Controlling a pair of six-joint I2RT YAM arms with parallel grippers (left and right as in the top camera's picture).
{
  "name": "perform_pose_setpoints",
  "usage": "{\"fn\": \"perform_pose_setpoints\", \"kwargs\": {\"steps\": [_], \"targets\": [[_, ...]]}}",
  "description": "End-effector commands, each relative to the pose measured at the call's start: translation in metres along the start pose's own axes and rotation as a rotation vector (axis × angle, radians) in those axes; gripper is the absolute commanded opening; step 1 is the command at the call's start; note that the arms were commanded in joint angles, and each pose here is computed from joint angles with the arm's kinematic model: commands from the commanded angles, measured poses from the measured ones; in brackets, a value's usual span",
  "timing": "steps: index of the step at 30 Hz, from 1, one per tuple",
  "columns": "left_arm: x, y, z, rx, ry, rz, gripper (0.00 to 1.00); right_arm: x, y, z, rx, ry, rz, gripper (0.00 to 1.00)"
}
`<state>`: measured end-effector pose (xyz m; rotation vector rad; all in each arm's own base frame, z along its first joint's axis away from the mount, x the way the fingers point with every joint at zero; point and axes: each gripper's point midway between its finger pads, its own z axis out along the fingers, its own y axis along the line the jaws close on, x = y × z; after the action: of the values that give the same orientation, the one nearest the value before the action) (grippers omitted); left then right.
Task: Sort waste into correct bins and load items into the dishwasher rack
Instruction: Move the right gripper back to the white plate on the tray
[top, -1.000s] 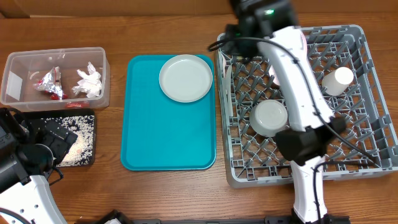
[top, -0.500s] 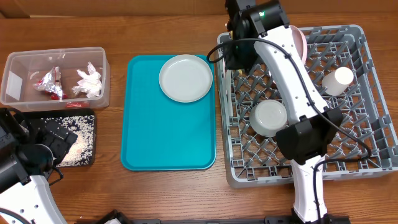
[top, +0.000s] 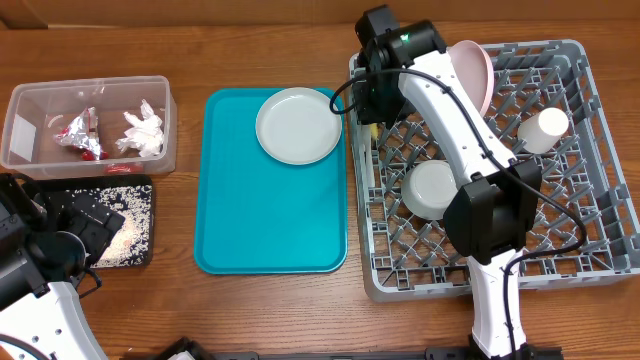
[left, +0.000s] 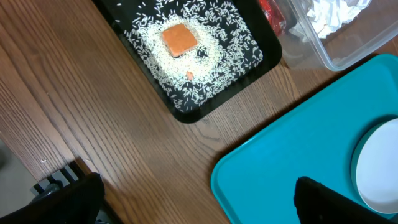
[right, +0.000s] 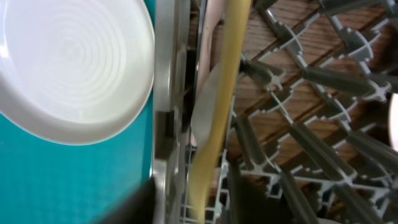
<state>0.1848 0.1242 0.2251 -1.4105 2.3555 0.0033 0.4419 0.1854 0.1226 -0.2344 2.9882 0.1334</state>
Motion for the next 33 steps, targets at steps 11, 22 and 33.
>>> {"fn": "perform_pose_setpoints", "kwargs": {"steps": [11, 22, 33], "targets": [[-0.001, 0.003, 0.001, -0.013, -0.002, -0.021, 1.00, -0.007, 0.010, -0.039, -0.036, -0.054, 0.054, 0.92], [-0.001, 0.003, 0.001, -0.013, -0.002, -0.021, 1.00, -0.009, 0.112, -0.051, -0.240, -0.167, -0.297, 0.90], [-0.001, 0.003, 0.001, -0.013, -0.002, -0.021, 1.00, 0.020, 0.176, 0.032, -0.143, -0.144, -0.490, 0.80]]}}
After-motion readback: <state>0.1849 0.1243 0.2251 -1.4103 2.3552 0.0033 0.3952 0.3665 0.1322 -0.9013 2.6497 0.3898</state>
